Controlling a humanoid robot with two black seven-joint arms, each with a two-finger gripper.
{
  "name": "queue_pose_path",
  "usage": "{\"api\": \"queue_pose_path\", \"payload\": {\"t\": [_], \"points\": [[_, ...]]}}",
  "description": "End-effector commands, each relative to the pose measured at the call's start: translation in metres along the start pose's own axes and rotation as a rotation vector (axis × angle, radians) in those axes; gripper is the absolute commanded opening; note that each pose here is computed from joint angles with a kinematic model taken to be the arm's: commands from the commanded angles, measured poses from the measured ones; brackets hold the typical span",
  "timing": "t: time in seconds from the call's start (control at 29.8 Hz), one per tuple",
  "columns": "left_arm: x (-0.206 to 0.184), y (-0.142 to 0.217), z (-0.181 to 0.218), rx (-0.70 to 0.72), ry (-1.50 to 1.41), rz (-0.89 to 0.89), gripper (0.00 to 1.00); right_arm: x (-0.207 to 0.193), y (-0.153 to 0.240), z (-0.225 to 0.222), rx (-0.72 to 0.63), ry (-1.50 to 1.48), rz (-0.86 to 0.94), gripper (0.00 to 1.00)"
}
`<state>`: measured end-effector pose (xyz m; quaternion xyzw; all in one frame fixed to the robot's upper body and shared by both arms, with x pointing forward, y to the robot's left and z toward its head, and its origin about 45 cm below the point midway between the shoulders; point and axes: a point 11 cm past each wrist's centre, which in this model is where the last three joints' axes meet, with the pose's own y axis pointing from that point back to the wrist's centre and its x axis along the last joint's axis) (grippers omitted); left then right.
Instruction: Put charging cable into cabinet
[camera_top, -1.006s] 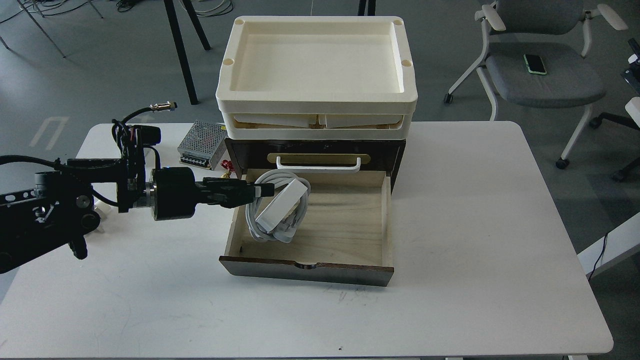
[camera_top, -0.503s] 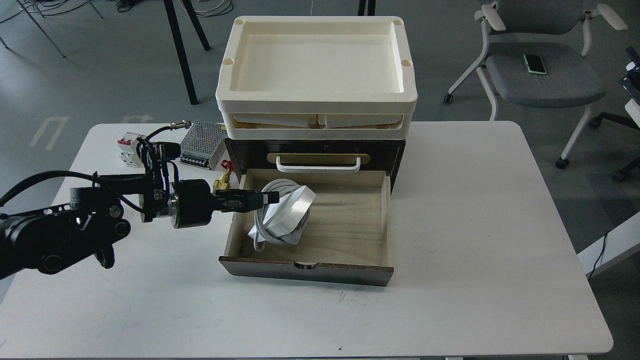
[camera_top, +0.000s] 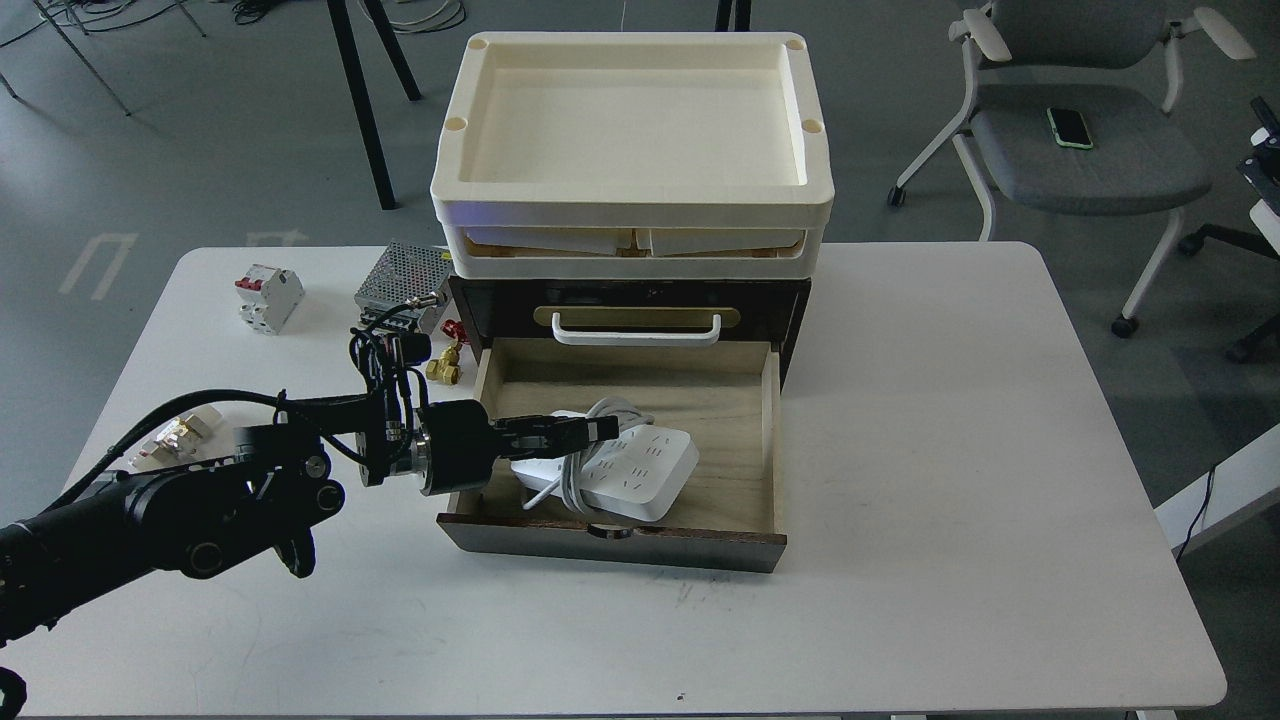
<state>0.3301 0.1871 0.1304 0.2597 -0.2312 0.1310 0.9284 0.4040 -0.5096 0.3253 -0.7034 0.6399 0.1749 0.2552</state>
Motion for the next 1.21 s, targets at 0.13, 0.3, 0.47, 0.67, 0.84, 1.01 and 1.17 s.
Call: {"api": "queue_pose_path", "payload": {"t": [0.13,0.3,0.47,0.67,0.84,1.01,1.17], "points": [[0.003,-0.008,0.005,-0.026,0.044,0.027,0.81,0.004,0.004,0.002,-0.006,-0.001,0.011,1.00],[0.014,0.008,-0.005,0.012,0.038,0.050,0.92,0.004,0.004,0.004,-0.007,-0.003,0.011,1.00],[0.052,0.099,-0.042,0.171,0.040,0.177,0.93,0.003,0.003,0.003,-0.004,-0.004,0.008,1.00],[0.091,0.208,-0.067,0.165,0.454,0.487,0.96,-0.018,-0.003,0.011,-0.018,-0.024,-0.058,1.00],[0.161,0.282,-0.091,-0.077,0.740,1.012,0.99,-0.060,-0.022,0.044,-0.019,-0.118,-0.170,1.00],[0.210,0.292,-0.074,-0.375,0.816,1.246,0.99,-0.085,-0.048,0.075,0.026,-0.232,-0.205,1.00],[0.216,0.264,-0.067,-0.448,0.851,1.224,0.99,-0.085,-0.049,0.065,0.118,-0.270,-0.200,1.00]]}}
